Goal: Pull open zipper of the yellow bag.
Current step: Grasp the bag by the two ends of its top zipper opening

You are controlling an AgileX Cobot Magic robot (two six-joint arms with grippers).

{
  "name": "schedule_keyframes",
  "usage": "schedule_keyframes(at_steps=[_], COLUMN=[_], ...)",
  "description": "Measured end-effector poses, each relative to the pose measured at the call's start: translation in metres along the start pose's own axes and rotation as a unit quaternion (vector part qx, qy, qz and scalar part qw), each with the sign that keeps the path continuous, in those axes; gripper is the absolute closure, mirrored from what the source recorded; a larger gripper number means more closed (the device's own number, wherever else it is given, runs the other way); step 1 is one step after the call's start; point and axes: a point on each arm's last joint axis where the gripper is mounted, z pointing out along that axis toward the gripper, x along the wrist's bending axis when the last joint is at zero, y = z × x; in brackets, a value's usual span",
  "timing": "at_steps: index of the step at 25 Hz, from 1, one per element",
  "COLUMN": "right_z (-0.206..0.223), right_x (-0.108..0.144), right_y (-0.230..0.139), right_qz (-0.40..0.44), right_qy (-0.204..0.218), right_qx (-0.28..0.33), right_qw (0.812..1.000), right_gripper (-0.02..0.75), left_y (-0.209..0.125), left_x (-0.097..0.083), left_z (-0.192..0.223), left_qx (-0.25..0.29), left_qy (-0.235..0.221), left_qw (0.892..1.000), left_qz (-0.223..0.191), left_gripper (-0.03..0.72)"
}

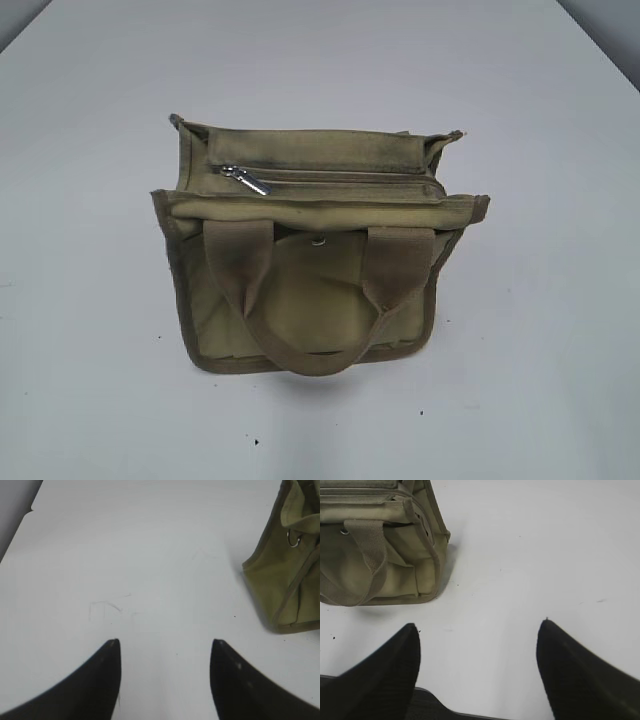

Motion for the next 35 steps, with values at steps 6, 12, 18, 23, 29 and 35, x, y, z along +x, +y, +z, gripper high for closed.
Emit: schedule_keyframes(at_steps=[6,12,18,23,29,35], right_z=[0.0,0.0,0.0,0.0,0.0,0.0], right_x=[0.0,0.0,0.0,0.0,0.0,0.0001], right_y=[0.0,0.0,0.0,0.0,0.0,0.0], right_qz=[0.0,0.0,0.0,0.0,0.0,0.0], right_qy=[0.0,0.0,0.0,0.0,0.0,0.001], right_qx=[0.0,0.0,0.0,0.0,0.0,0.0], right_qw=[1.0,1.0,1.0,1.0,1.0,1.0], right_gripper=[0.177,0.177,0.177,0.177,0.177,0.177], left_y=[0.0,0.0,0.0,0.0,0.0,0.0], left_x=[0.0,0.0,0.0,0.0,0.0,0.0], left_z=[0.0,0.0,0.0,0.0,0.0,0.0], left_qx=[0.0,0.0,0.0,0.0,0.0,0.0], left_qy=[0.0,0.0,0.0,0.0,0.0,0.0], left_qw=[1.0,1.0,1.0,1.0,1.0,1.0], left_qz=[0.0,0.0,0.0,0.0,0.0,0.0], left_gripper=[0.252,0.252,0.252,0.252,0.252,0.252])
